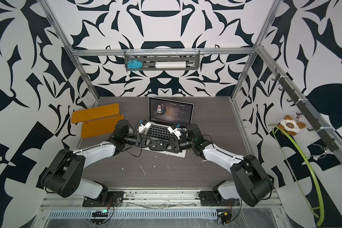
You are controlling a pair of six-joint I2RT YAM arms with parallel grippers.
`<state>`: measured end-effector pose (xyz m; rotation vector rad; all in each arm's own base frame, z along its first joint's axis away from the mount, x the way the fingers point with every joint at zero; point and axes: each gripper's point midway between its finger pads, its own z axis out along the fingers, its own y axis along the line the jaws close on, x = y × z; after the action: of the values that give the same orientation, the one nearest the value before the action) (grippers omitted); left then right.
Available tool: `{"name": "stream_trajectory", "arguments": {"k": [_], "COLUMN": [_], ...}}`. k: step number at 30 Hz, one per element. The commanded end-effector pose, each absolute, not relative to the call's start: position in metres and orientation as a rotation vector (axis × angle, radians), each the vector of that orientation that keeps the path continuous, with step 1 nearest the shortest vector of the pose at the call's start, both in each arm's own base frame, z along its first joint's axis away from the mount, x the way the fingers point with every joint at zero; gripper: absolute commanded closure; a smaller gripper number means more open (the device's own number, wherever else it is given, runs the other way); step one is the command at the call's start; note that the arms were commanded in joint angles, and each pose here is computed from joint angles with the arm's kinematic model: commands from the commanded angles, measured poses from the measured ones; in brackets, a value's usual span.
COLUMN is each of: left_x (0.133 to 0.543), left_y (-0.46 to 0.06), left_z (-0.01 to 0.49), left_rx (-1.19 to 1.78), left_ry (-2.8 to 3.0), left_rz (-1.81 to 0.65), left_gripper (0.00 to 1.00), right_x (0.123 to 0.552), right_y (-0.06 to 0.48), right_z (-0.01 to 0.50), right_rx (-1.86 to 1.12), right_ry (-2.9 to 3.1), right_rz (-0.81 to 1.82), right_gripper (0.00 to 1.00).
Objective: Remove the wireless mouse receiver from the laptop
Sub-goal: Adjust the lid on the mouse.
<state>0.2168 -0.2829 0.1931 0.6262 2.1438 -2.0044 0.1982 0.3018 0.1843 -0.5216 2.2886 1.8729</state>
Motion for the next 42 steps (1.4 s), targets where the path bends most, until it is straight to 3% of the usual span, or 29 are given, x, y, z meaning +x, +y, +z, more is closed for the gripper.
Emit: {"name": "stream_trajectory", "arguments": {"k": [1,4,10,16,32,37,42], "left_x": [0.214,0.214,0.211,0.209,0.206,0.208,0.211], "left_y": [-0.284,-0.284,-0.287,-0.287,-0.286,-0.285,-0.284], "left_z": [0.199,0.2,0.2,0.206,0.216,0.205,0.199], "left_rx": [0.678,0.681,0.69,0.707,0.726,0.709,0.697], "left_ry": [2.112,2.108,2.108,2.086,2.04,2.092,2.124], "left_rz": [-2.02,-2.022,-2.03,-2.045,-2.075,-2.049,-2.019], "left_gripper": [1.0,1.0,1.0,1.0,1.0,1.0,1.0], "right_x": [0.206,0.208,0.213,0.229,0.249,0.241,0.241], "right_y": [0.308,0.308,0.309,0.302,0.314,0.324,0.297], "right_z": [0.198,0.196,0.187,0.163,0.132,0.146,0.197], "right_rx": [-0.555,-0.542,-0.502,-0.414,-0.387,-0.445,-0.39], "right_ry": [2.215,2.22,2.271,2.396,2.498,2.423,2.189], "right_rz": [1.871,1.865,1.814,1.582,1.367,1.507,1.773], "right_gripper": [0.63,0.72,0.75,0.75,0.52,0.4,0.28]}}
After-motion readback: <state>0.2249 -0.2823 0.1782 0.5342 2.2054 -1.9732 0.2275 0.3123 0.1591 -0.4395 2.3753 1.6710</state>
